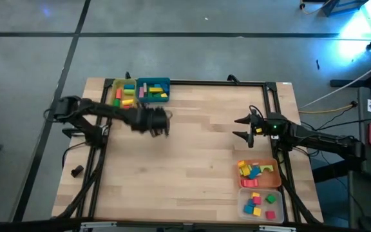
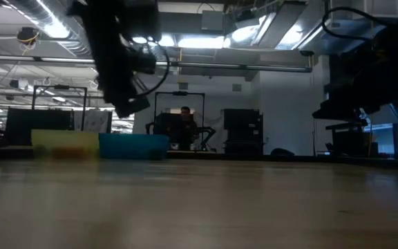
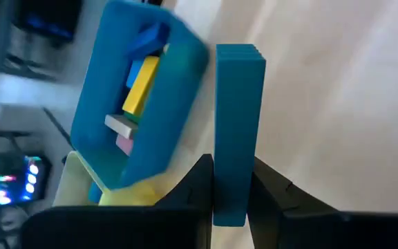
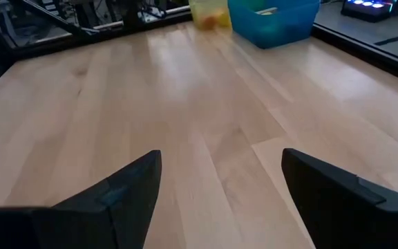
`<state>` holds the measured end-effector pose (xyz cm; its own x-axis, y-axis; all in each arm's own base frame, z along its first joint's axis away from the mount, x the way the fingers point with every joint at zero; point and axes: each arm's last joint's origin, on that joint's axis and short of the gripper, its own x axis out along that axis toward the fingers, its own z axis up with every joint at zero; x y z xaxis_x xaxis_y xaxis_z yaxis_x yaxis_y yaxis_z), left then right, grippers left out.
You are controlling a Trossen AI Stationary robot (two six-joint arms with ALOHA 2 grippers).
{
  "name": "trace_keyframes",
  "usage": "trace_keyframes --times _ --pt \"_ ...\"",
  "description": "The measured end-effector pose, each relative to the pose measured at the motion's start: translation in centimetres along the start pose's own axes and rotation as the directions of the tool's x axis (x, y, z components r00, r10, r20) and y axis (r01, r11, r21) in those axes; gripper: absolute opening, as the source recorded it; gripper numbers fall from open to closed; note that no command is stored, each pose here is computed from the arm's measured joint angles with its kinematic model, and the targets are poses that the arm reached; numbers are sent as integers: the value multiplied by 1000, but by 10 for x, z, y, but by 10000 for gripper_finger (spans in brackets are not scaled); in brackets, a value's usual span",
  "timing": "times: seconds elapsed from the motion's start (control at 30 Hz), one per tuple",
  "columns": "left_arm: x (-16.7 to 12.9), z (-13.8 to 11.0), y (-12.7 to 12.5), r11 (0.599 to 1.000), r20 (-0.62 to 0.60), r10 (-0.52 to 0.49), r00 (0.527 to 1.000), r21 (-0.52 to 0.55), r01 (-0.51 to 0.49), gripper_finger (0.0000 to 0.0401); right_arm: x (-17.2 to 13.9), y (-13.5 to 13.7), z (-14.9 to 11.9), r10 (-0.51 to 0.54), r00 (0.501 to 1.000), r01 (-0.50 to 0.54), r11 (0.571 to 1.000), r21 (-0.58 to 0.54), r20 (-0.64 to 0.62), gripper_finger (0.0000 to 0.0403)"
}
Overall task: Sort blocks by size
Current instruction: Put the light blue rectangular block into the blue bin
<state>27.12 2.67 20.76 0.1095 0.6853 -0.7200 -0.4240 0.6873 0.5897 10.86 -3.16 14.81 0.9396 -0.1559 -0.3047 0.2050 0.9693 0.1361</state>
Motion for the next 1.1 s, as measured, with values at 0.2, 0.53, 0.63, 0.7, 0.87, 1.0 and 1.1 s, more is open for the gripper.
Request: trace_keyframes --times 0.2,0.53,0.63,0.7,0.87,1.0,1.1 --pt "54 21 65 995 -4 -93 996 -22 93 45 0 0 0 -3 1000 3 1000 4 -2 298" --pt "103 18 138 975 88 -158 984 -147 170 48 0 -1 -1 -28 1000 28 1000 6 -6 298" --pt "112 12 147 976 57 -146 988 -157 153 45 0 -1 -1 -28 1000 28 1000 6 -8 298" --pt "118 9 150 973 35 -150 988 -172 154 45 0 -1 -1 -29 1000 29 1000 6 -8 298" --pt "134 6 146 968 2 -191 982 -168 188 51 0 -1 -2 -30 1000 30 1000 6 -9 298" --pt "148 7 139 963 -1 -215 977 -163 212 49 0 -1 -2 -30 999 30 1000 6 -10 298" --pt "155 9 134 962 -4 -221 975 -164 217 54 0 -1 -2 -30 999 30 1000 6 -11 298"
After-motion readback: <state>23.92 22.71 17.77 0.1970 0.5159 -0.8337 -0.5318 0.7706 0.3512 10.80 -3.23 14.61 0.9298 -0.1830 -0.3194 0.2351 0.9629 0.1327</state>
